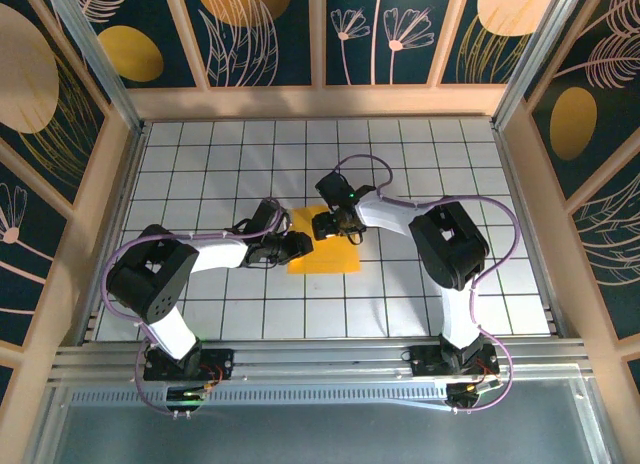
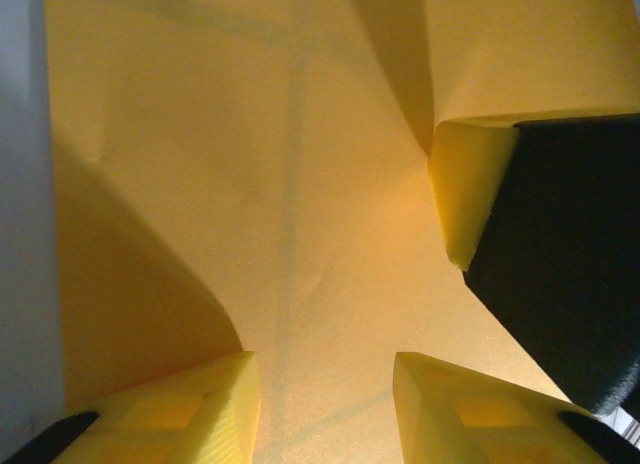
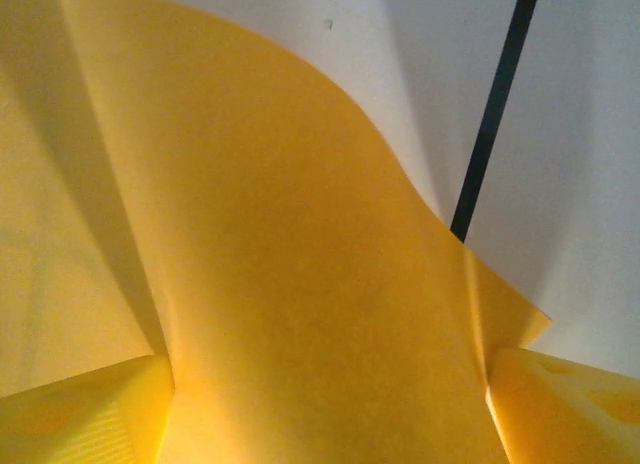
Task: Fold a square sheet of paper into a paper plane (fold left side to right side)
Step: Pick up the square sheet of paper from the center of the table.
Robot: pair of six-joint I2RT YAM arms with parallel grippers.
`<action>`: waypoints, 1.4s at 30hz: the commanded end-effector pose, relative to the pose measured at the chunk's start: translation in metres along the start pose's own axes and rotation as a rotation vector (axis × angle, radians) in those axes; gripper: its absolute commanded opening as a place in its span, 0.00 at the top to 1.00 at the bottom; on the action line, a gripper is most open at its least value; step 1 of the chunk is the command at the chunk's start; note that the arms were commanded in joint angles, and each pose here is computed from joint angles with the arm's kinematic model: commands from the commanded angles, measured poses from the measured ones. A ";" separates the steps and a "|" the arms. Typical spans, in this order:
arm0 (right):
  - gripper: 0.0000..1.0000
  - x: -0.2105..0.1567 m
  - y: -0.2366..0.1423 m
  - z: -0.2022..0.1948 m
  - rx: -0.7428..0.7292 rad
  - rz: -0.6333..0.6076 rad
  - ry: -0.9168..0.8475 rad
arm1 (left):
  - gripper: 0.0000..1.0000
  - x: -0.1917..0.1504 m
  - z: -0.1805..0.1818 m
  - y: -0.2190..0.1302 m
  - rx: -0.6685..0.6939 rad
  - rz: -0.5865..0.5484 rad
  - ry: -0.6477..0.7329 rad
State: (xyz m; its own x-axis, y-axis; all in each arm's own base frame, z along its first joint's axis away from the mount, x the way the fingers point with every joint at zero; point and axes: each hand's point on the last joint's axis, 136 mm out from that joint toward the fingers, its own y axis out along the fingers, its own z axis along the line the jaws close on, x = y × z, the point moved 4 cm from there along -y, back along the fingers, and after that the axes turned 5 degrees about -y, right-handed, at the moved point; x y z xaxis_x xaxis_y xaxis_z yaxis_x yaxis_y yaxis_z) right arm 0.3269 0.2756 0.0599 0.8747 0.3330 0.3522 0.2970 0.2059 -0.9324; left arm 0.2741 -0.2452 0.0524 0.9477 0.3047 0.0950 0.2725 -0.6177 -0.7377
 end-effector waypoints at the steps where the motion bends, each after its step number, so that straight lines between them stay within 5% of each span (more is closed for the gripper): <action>1: 0.25 -0.006 -0.009 0.009 0.040 0.057 0.000 | 0.60 -0.008 0.012 0.005 0.026 0.029 -0.034; 8: 0.42 -0.003 -0.011 0.013 0.068 0.060 -0.003 | 0.58 -0.005 0.001 -0.003 -0.010 0.003 -0.021; 15: 0.60 -0.001 -0.022 0.012 0.212 0.035 0.038 | 0.46 0.008 -0.019 -0.023 -0.064 -0.061 0.017; 23: 0.65 0.006 -0.059 0.000 0.480 -0.059 0.119 | 0.34 0.040 -0.016 -0.071 -0.151 -0.170 0.029; 33: 0.70 0.019 -0.148 -0.031 0.832 -0.277 0.158 | 0.18 0.063 -0.043 -0.144 -0.504 -0.374 0.169; 42: 0.71 0.019 -0.237 -0.019 1.080 -0.386 0.014 | 0.12 0.052 -0.100 -0.184 -0.809 -0.376 0.462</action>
State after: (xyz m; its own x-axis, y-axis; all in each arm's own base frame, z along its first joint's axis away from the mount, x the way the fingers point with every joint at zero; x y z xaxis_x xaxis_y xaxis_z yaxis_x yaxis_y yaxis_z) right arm 0.3004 0.2110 0.2455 0.8419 0.0345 0.5385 0.1753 0.9263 -0.3335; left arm 0.2985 -0.1794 0.2198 0.7642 0.4284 0.4822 0.5355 -0.8381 -0.1042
